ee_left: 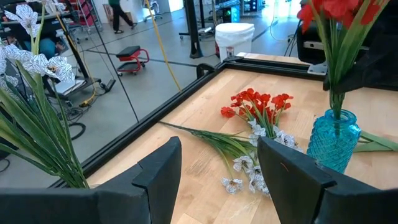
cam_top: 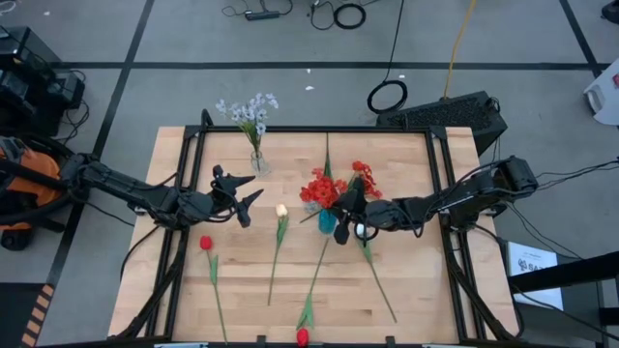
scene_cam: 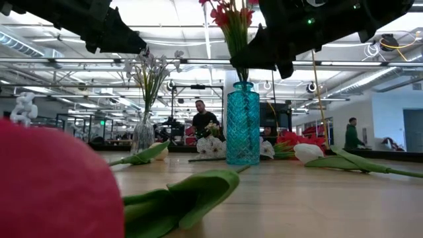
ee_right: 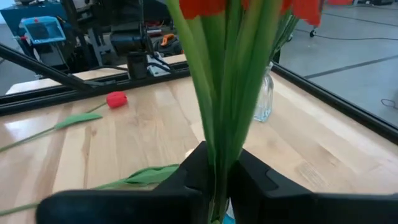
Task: Sort flowers into vase by color
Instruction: Put the right red poppies into the blue vase, then put the left white tulip into the transparent vase
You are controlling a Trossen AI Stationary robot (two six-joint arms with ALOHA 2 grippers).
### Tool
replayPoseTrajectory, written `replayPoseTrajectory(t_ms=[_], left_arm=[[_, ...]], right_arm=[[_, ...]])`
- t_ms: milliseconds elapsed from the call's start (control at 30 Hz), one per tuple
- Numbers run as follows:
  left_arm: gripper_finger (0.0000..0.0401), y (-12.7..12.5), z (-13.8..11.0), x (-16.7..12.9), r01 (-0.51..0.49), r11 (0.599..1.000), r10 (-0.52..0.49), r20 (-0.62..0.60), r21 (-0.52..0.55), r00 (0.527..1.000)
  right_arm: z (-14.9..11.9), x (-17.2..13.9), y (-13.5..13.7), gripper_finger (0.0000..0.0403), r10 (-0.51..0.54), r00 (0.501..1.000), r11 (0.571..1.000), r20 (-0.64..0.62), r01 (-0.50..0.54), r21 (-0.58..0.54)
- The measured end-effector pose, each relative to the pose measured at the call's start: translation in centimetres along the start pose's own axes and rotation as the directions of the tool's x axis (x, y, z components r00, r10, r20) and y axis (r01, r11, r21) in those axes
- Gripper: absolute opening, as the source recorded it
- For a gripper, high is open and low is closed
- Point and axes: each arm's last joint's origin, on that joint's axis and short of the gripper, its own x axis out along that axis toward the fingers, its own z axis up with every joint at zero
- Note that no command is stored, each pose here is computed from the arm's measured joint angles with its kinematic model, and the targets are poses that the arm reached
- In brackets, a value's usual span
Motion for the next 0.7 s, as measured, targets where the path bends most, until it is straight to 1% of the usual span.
replayPoseTrajectory(t_ms=[267, 433, 567, 700], left_arm=[[0.0217, 0.0, 0.0, 0.0, 0.000, 1.000, 0.000, 0.000, 0.000, 1.000], [0.0217, 0.0, 0.0, 0.0, 0.000, 1.000, 0.000, 0.000, 0.000, 1.000], [0.0217, 0.0, 0.0, 0.0, 0.000, 1.000, 0.000, 0.001, -0.001, 1.000], [0.0217, 0.0, 0.0, 0.0, 0.000, 1.000, 0.000, 0.001, -0.001, 1.000]], right_arm=[[-0.1, -0.1, -0.1, 0.0106, -0.007, 1.000, 1.000, -0.025, 0.006, -0.020], [0.8, -1.0, -0.4, 0.0145, -0.006, 1.000, 1.000, -0.023, 0.006, -0.018], [1.6, -2.3, -1.0, 0.0164, -0.015, 0.998, 0.999, -0.056, 0.013, -0.033], [2.6, -3.9, -1.6, 0.0168, -0.020, 0.997, 1.000, -0.073, 0.019, -0.010]])
